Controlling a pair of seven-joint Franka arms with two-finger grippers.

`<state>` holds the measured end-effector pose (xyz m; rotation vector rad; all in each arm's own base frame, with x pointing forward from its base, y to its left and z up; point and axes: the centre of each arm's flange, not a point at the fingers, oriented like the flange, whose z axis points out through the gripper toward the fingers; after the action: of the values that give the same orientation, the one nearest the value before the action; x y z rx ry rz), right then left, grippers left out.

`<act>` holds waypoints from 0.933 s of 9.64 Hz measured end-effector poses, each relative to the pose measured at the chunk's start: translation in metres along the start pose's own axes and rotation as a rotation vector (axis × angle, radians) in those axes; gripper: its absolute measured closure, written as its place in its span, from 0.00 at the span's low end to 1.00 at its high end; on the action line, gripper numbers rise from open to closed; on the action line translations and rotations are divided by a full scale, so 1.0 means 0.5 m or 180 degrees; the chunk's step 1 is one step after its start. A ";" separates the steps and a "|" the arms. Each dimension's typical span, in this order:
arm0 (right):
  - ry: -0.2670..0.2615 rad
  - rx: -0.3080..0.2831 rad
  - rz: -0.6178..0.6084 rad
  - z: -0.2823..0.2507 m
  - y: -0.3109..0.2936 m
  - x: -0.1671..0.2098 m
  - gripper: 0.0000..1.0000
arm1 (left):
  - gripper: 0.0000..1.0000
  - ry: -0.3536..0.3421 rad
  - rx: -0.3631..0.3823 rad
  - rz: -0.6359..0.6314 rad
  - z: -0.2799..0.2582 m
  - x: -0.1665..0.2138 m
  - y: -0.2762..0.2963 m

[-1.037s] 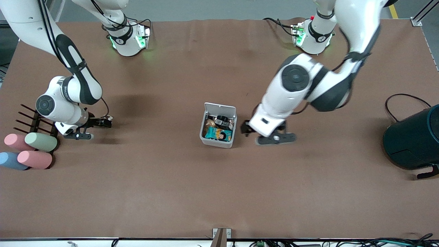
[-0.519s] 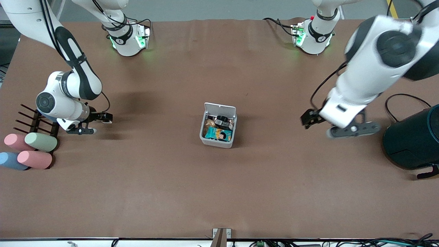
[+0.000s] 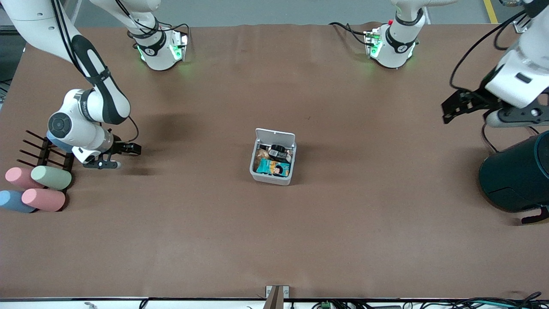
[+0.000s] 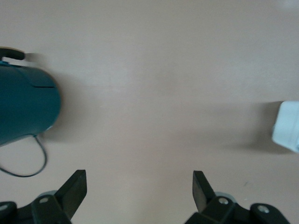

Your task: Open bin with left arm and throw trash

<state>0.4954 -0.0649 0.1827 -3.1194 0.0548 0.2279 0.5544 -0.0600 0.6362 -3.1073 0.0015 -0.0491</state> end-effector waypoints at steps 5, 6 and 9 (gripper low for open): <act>-0.0135 0.0012 0.0006 0.019 0.000 -0.008 0.64 | 0.00 -0.0346 -0.0052 -0.0117 0.000 -0.024 -0.066; -0.0141 0.0013 0.0007 0.019 0.000 -0.008 0.67 | 0.00 -0.0318 -0.0054 -0.0131 -0.002 -0.022 -0.070; -0.0249 0.0068 0.0067 -0.030 -0.023 0.032 0.78 | 0.00 -0.0110 -0.0068 -0.0142 -0.015 -0.008 -0.072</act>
<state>0.5138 -0.0541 0.1952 -3.0865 0.0886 0.3471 0.5505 -0.0242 0.6447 -3.1290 -0.0685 0.0033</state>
